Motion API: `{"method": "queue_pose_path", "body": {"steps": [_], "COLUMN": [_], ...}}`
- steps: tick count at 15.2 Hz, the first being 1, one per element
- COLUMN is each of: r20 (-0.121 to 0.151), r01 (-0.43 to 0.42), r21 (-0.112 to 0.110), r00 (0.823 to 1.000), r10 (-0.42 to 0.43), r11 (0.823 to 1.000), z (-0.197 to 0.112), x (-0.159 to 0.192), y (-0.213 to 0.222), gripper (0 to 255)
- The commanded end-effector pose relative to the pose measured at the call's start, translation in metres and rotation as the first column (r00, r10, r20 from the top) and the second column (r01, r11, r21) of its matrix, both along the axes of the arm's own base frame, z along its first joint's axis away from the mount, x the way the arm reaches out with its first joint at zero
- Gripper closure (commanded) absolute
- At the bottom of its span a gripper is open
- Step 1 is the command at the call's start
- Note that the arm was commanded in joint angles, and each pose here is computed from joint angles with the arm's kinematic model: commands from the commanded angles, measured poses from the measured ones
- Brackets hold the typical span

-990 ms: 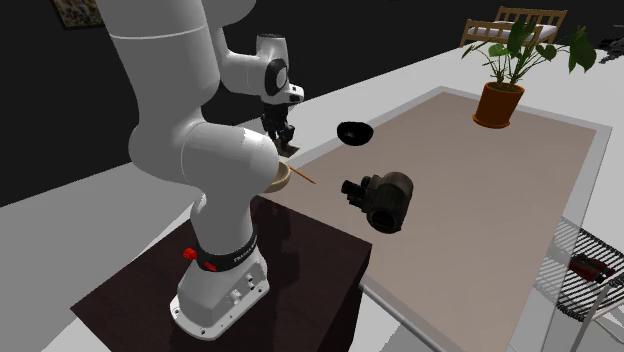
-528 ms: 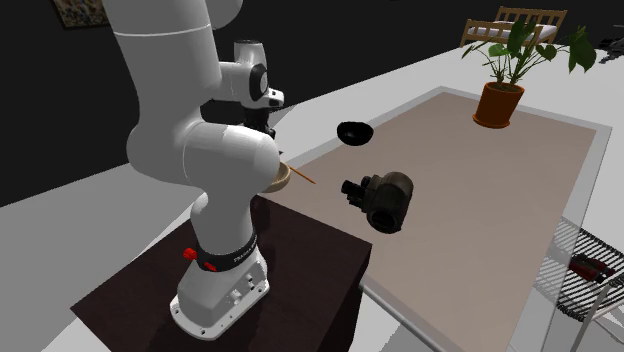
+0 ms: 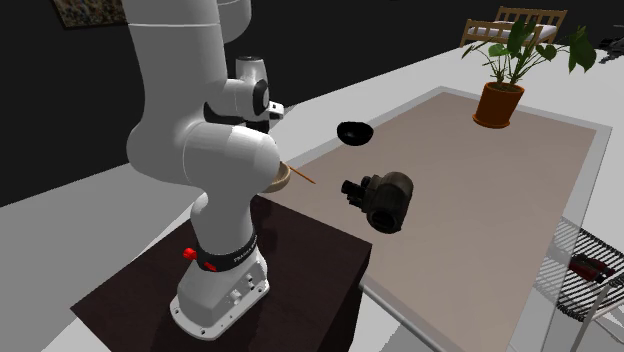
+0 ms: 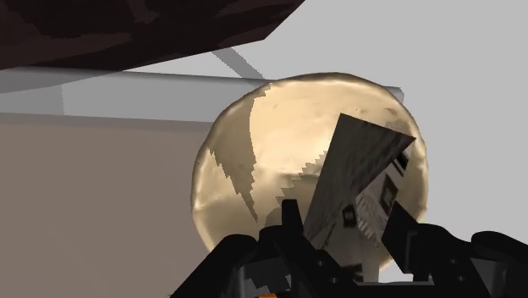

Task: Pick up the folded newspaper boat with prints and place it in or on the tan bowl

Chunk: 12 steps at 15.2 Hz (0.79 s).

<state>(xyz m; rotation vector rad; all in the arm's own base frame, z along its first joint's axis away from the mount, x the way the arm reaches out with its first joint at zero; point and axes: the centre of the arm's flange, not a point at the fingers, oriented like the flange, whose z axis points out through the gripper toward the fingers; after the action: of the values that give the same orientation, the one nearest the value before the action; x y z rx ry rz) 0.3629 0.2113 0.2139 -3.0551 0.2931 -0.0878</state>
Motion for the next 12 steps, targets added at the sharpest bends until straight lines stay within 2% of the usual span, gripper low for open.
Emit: {"method": "queue_pose_path", "body": {"steps": [1,2,10,11,12], "r20": [0.001,0.001,0.001,0.001,0.001], "r01": [0.0,0.0,0.0,0.0,0.0], "r21": [0.001,0.001,0.001,0.001,0.001], "r00": [1.0,1.0,1.0,1.0,1.0], "r10": [0.0,0.0,0.0,0.0,0.0], "r11": [1.0,1.0,1.0,1.0,1.0], "z": [-0.0106,-0.0182,-0.0182,-0.0182,-0.0182], "x": [0.0005,0.0005,0.0005,0.0006,0.0005], "y": [0.0002,0.0002,0.0002,0.0001,0.0001], "gripper": [255,255,255,0,0]}}
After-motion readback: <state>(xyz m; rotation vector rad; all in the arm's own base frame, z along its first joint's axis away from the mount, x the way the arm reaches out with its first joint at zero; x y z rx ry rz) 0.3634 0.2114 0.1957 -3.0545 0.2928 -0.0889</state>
